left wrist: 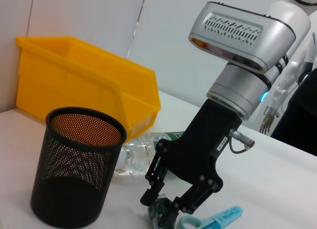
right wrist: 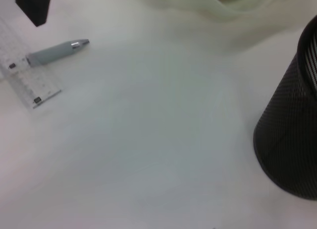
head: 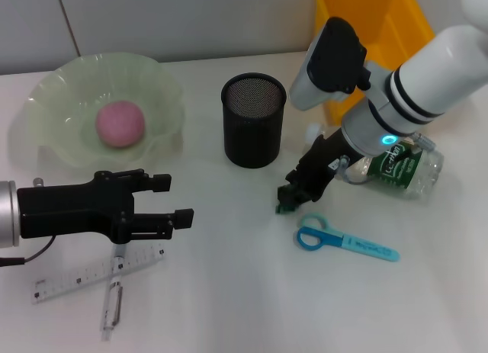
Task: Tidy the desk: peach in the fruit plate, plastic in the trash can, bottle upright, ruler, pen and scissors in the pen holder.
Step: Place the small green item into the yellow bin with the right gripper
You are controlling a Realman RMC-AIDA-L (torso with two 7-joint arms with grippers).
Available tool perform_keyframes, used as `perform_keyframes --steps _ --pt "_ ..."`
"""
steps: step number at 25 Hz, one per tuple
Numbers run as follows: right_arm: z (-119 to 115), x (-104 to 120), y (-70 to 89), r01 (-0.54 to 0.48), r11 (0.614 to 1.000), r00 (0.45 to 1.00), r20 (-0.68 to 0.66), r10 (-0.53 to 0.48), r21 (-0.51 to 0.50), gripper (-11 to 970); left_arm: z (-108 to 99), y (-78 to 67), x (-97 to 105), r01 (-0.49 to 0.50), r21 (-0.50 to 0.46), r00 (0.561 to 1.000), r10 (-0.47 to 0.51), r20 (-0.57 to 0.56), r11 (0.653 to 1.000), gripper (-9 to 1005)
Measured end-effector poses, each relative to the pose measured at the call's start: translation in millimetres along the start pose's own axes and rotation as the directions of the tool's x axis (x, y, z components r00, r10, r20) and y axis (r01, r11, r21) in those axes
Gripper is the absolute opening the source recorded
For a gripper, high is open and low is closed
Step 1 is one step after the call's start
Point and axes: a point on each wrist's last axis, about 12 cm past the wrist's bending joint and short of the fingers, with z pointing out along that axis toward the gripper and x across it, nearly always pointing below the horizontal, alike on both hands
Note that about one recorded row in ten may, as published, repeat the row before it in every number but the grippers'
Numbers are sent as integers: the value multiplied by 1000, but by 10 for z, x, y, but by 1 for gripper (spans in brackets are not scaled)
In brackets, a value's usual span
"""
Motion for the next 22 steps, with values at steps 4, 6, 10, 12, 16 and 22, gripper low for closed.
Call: perform_keyframes --steps 4,6,10,12,16,22 --pt "-119 -28 19 -16 1000 999 37 17 -22 364 -11 5 -2 1 -4 1000 -1 3 1000 836" --pt "-302 -40 74 -17 999 995 101 22 -52 365 -14 6 -2 1 -4 1000 -1 2 1000 836" --pt "-542 -13 103 -17 999 983 179 26 -50 368 -26 11 -2 1 -7 1000 -1 1 1000 836" --pt "-781 40 78 -49 999 962 268 52 -18 369 -36 16 -2 1 -9 1000 -1 0 1000 836" --pt "-1077 179 -22 -111 993 909 407 89 30 371 -43 19 -2 2 -11 1000 -2 2 1000 836" --pt "-1323 366 -227 -221 967 833 540 120 126 375 -54 19 -4 4 -11 1000 -4 6 1000 836"
